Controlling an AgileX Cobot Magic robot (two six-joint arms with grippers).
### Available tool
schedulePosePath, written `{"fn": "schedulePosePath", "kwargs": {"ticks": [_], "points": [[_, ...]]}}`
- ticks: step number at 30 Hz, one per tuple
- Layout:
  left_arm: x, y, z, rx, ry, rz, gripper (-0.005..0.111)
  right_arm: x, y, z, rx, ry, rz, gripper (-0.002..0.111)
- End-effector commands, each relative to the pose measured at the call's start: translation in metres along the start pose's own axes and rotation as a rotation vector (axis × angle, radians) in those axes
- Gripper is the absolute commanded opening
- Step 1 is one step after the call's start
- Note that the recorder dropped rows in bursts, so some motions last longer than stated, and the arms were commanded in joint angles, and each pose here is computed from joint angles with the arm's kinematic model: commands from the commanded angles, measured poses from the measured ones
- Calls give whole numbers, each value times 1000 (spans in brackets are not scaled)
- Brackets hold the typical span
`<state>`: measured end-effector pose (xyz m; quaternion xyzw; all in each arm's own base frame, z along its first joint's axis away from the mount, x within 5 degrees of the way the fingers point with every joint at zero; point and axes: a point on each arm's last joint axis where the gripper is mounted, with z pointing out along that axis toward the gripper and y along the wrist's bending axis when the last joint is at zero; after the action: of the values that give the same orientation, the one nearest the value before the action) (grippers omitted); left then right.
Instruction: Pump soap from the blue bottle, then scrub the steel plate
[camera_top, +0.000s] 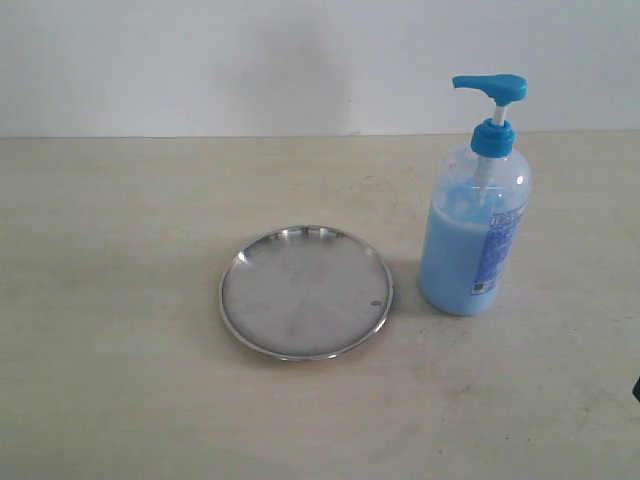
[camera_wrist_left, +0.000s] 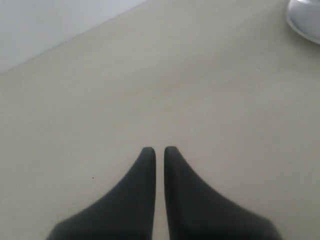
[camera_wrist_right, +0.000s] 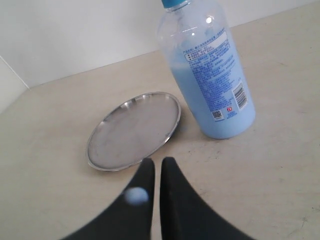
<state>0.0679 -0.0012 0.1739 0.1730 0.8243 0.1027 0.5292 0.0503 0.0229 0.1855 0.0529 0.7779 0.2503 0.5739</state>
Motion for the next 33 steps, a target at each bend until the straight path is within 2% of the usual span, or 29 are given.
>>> {"fn": "schedulePosePath", "kwargs": {"ticks": [1, 8, 19, 23, 24, 26, 28, 29, 31, 33], "points": [[0, 3, -8, -75, -71, -41, 4, -1, 0, 0, -1, -7, -12, 1], [-2, 7, -17, -169, -150, -58, 4, -1, 0, 0, -1, -7, -12, 1], [-6, 9, -18, -193, -199, -64, 4, -1, 0, 0, -1, -11, -12, 1], [-21, 16, -25, -219, -421, -340, 4, -1, 0, 0, -1, -11, -12, 1], [-22, 16, -25, -213, -436, -383, 4, -1, 0, 0, -1, -11, -12, 1], [-20, 15, -24, -179, -420, -524, 4, -1, 0, 0, -1, -11, -12, 1], [-12, 12, -21, -132, -345, -724, 4, -1, 0, 0, -1, -11, -12, 1], [-9, 10, -19, -115, -301, -788, 4, -1, 0, 0, -1, -11, -12, 1], [-5, 7, -18, -105, -248, -818, 4, -1, 0, 0, -1, -11, -12, 1], [-5, 8, -18, -111, -245, -784, 4, -1, 0, 0, -1, -11, -12, 1]]}}
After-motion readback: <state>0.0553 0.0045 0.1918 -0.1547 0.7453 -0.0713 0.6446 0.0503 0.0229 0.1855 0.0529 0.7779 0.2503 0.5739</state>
